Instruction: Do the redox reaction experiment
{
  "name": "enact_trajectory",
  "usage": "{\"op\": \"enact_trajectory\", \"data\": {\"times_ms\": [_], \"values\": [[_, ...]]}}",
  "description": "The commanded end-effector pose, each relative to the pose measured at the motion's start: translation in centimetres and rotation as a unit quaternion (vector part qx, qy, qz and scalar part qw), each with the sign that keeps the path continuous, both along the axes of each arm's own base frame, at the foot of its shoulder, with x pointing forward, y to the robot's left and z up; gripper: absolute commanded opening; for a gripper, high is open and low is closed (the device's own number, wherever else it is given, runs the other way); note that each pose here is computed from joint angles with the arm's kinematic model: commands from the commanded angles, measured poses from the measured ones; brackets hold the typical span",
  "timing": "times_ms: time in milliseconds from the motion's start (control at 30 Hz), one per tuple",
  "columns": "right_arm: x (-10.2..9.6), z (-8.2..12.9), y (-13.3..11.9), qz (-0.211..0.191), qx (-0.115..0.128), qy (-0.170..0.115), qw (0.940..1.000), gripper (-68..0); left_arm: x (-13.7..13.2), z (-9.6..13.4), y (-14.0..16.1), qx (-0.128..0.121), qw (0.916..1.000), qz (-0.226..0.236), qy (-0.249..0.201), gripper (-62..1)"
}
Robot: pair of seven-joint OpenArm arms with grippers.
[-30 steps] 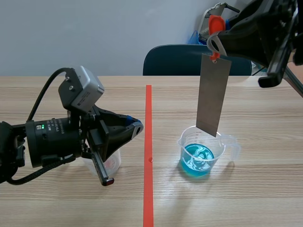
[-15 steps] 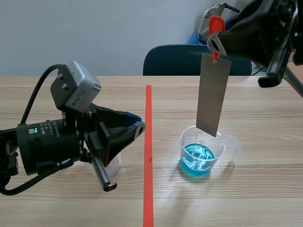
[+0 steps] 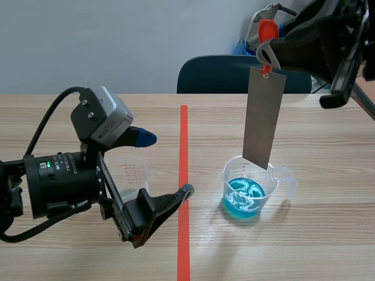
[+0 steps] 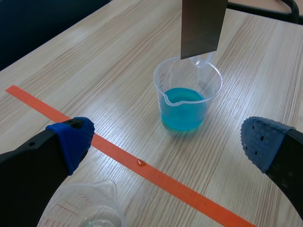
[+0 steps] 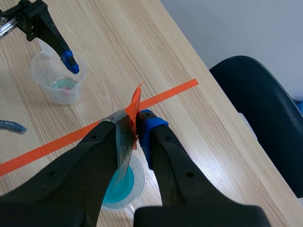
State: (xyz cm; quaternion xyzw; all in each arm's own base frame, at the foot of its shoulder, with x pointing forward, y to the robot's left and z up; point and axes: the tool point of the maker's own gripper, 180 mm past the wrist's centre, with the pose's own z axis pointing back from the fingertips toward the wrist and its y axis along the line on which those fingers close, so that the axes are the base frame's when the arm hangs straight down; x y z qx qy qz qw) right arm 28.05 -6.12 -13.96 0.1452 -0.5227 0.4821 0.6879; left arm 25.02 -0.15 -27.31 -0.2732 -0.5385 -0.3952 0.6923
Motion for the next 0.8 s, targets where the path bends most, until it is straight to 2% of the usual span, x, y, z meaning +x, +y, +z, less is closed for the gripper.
{"op": "enact_trajectory", "data": {"times_ms": [0,767], "values": [[-0.12,0.85,0.32,0.009,0.005,-0.016,0.9998,-66.9,0.14,0.56,-0.07,-0.007,1.0000,0.000,-0.006,1.4],[-0.12,0.85,0.32,0.009,0.005,-0.016,0.9998,-66.9,0.14,0.70,-0.13,-0.011,0.9999,-0.001,-0.008,1.4]]}}
